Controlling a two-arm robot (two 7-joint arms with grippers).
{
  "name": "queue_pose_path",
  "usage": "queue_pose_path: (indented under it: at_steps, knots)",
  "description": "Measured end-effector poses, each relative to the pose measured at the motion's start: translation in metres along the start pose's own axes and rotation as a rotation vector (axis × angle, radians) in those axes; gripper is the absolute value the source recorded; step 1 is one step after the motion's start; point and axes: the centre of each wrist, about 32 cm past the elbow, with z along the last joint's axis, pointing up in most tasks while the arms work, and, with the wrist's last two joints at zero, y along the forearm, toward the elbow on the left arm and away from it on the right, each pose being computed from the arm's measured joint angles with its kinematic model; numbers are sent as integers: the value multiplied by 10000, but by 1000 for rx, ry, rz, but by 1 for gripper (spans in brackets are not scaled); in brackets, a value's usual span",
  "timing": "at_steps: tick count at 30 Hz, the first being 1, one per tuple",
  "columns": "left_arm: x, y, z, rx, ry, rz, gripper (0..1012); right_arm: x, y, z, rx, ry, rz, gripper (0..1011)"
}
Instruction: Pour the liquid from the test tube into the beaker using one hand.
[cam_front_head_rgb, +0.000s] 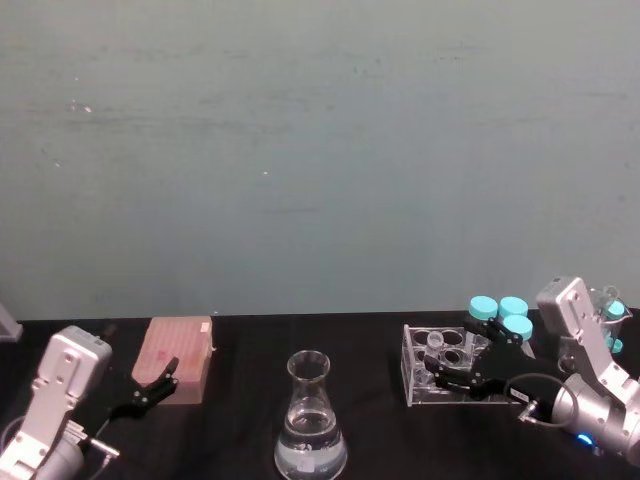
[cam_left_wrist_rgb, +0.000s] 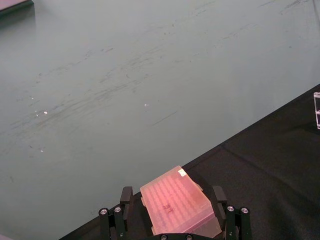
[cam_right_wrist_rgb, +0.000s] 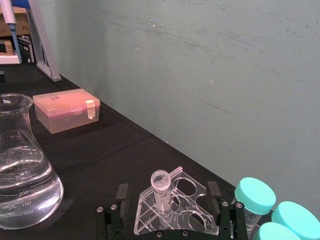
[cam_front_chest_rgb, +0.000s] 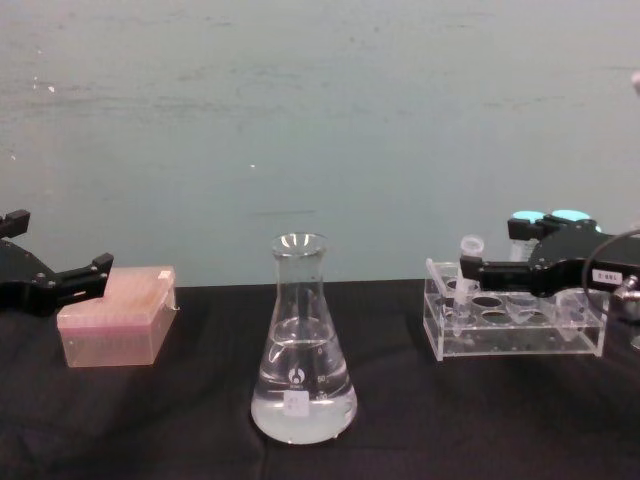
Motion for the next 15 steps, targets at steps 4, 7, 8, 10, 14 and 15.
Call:
queue_pose_path:
  at_steps: [4,7,8,10,14,15]
  knots:
    - [0,0,0,0,0,0,1000,6,23,-10,-3,1,6,1003]
    - [0,0,0,0,0,0,1000,15,38,-14,-5,2,8,1003]
    - [0,0,0,0,0,0,1000,17,42,-15,-6,3,8,1003]
    - [0,0,0,0,0,0,1000,20,48,-17,-7,4,9,1003]
    - [0,0,0,0,0,0,1000,33,63,-26,-9,6,11,1003]
    - [0,0,0,0,0,0,1000,38,71,-25,-9,6,12,1003]
